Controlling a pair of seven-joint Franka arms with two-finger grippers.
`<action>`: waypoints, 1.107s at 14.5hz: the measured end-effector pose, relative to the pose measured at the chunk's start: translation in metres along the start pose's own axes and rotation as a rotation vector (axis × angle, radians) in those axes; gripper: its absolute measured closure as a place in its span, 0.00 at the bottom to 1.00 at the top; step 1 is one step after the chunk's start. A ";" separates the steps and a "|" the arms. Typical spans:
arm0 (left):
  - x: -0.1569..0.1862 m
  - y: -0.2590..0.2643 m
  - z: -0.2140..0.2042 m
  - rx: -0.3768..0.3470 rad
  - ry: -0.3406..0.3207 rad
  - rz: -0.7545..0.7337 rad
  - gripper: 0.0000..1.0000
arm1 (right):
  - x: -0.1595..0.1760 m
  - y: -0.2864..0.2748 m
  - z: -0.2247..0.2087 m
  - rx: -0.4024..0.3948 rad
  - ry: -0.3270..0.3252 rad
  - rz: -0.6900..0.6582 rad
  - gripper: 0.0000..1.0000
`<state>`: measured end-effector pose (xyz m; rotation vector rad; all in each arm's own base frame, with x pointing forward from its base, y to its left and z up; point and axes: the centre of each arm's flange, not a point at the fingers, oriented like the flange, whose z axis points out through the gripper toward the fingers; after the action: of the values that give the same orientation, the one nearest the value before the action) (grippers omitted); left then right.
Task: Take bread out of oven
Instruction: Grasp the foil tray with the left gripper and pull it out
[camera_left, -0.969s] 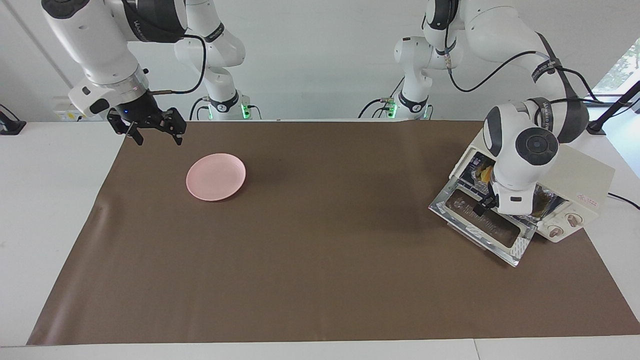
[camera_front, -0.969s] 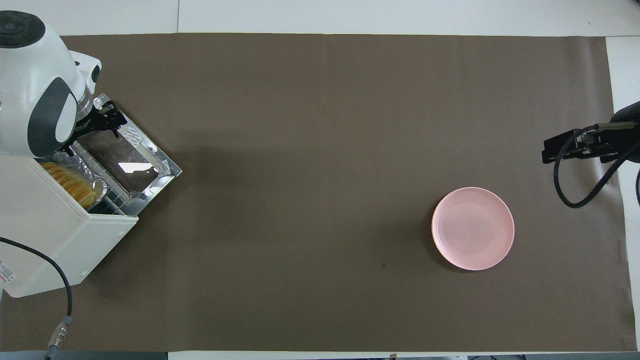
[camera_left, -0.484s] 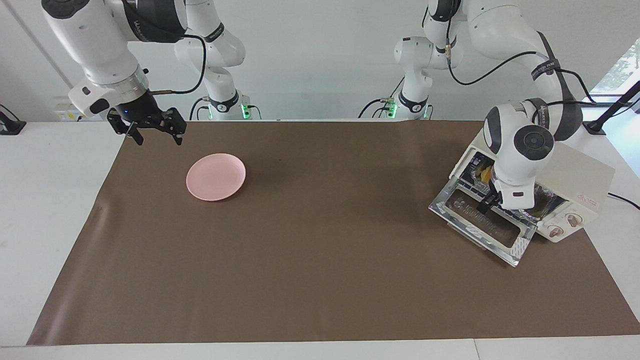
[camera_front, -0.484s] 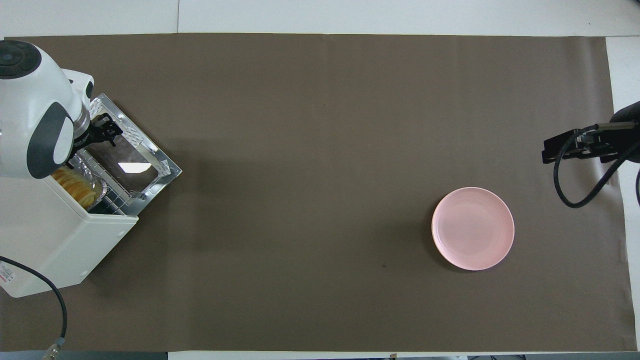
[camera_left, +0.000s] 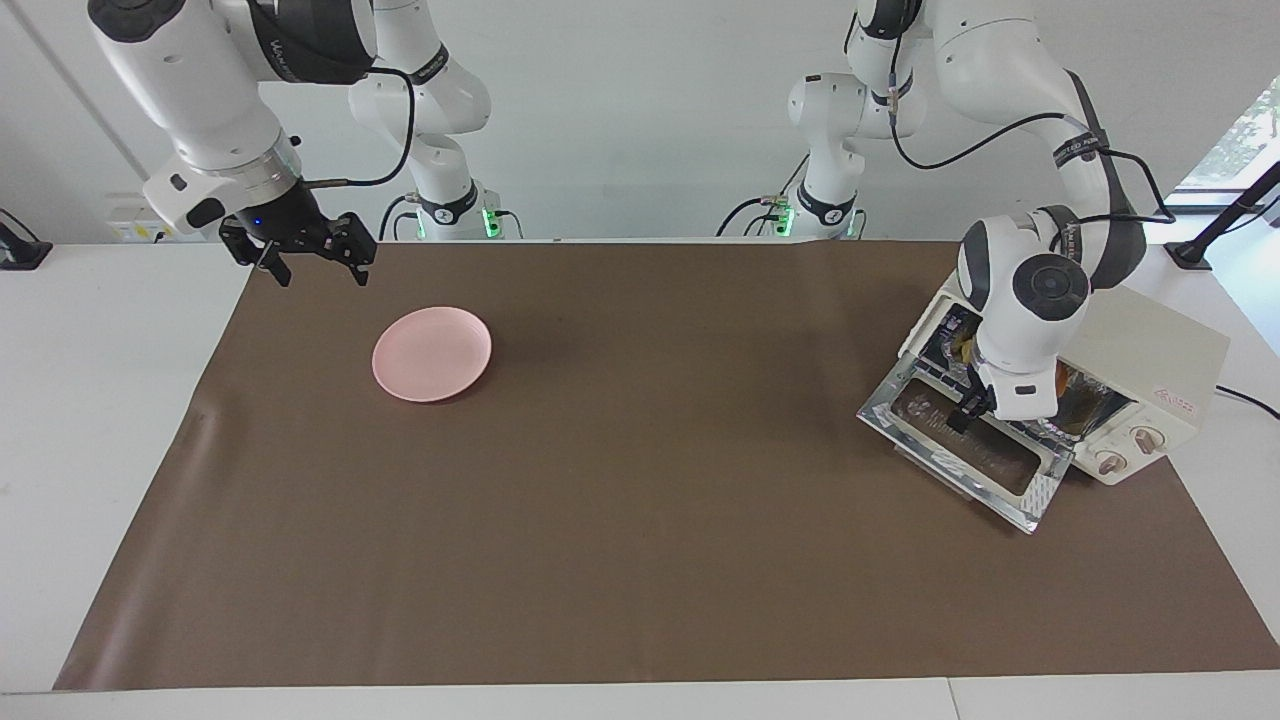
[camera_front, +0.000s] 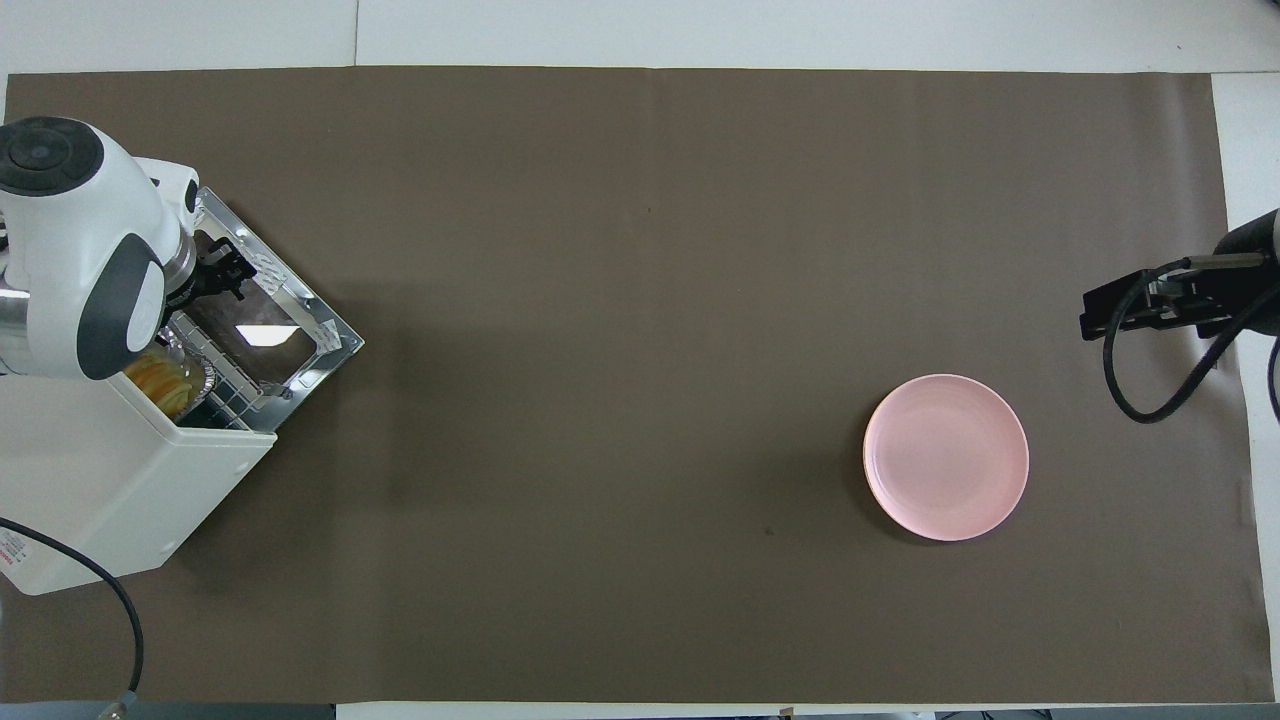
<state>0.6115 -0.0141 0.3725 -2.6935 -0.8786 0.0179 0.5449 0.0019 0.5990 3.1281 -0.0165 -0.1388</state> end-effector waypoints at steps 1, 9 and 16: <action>-0.001 0.000 0.002 0.001 -0.002 -0.002 0.14 | -0.001 -0.001 -0.001 0.000 0.001 -0.001 0.00; -0.001 -0.009 0.005 0.059 0.025 0.035 0.98 | -0.002 -0.006 0.000 -0.001 -0.001 -0.010 0.00; -0.026 0.047 -0.064 -0.097 0.064 0.079 0.98 | -0.002 -0.006 0.001 -0.001 -0.003 -0.010 0.00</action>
<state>0.6234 -0.0831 0.4175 -2.8002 -0.7732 -0.0956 0.5431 0.0076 0.5983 3.1271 -0.0001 -0.1432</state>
